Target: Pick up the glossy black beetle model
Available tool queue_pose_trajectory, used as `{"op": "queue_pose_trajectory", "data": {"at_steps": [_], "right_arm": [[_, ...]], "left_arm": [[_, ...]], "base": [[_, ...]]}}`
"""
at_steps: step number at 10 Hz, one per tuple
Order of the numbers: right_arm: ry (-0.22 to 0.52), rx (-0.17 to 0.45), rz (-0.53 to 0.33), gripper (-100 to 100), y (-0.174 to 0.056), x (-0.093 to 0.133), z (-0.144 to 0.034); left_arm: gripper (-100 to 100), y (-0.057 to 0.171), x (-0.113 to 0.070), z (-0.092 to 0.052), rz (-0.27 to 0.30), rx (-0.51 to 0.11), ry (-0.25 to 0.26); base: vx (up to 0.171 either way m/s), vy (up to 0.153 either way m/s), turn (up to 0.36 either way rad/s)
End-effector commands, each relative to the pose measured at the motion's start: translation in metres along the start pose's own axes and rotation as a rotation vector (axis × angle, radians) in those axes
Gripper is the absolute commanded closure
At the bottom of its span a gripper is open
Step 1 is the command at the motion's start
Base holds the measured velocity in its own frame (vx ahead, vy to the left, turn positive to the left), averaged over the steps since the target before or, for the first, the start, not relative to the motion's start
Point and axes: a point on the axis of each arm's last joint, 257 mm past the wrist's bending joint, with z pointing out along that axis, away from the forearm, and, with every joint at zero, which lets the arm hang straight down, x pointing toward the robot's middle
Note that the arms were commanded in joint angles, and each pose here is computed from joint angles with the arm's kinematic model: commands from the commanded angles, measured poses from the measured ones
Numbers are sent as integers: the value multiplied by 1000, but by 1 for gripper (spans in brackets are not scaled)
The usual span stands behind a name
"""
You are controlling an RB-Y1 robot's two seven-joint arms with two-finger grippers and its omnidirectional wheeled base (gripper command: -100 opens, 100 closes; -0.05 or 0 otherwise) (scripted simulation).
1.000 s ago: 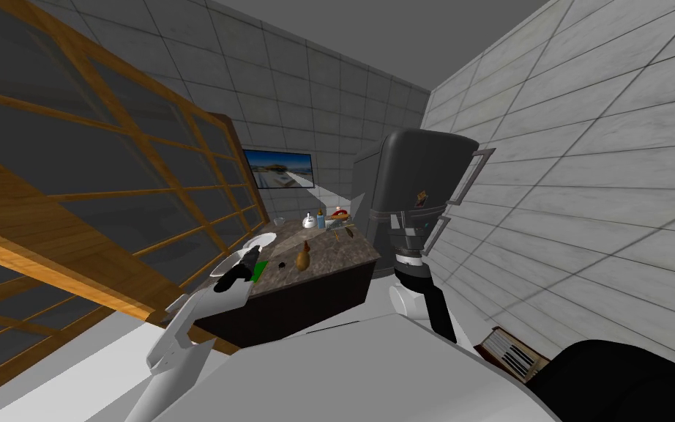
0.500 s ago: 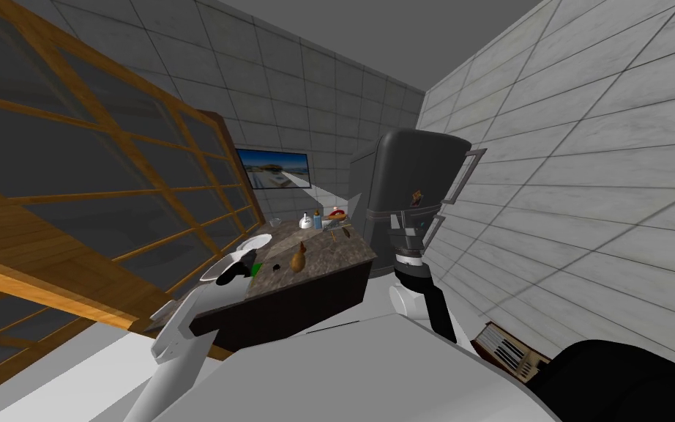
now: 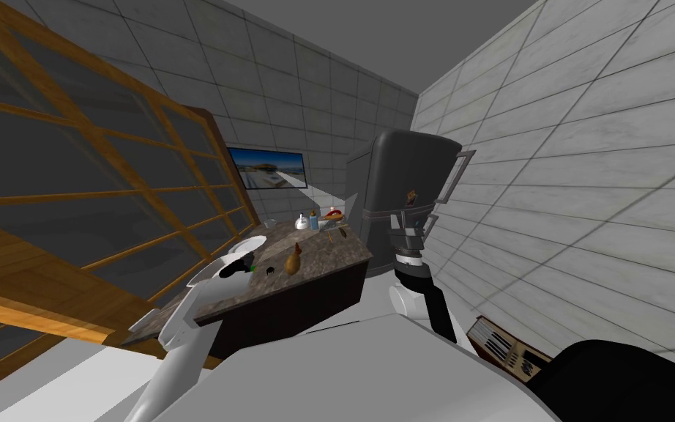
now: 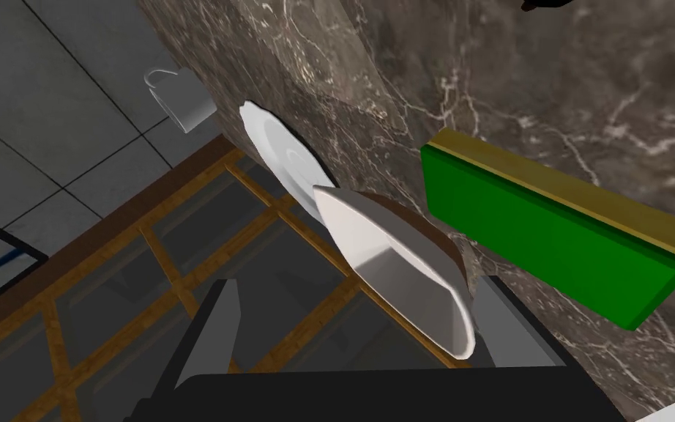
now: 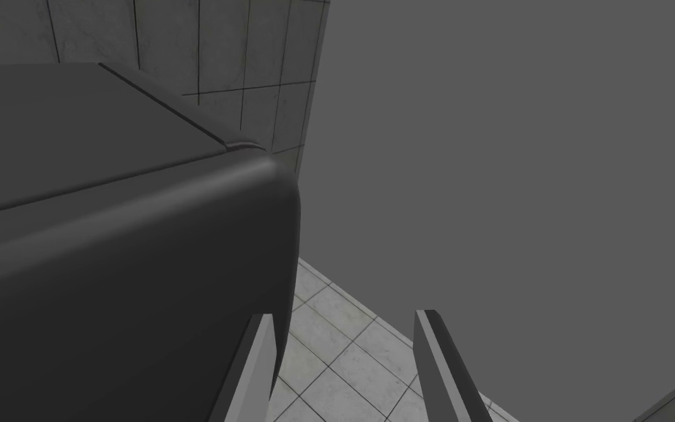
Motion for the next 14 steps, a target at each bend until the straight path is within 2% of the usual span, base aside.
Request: {"op": "queue_pose_trajectory", "data": {"at_steps": [1,8,9,14], "right_arm": [[0,0,0,0,0,0,0],[0,0,0,0,0,0,0],[0,0,0,0,0,0,0],[0,0,0,0,0,0,0]], "left_arm": [[-100,11,-1,1,1,-48,1],[-100,43,-3,6,-1,-232,14],[-100,45,-2,5,-1,-240,15],[-100,71,7,1,-5,-383,59]], "base": [[6,-27,-35],[5,-24,-53],[4,-16,-36],[6,-15,-73]]}}
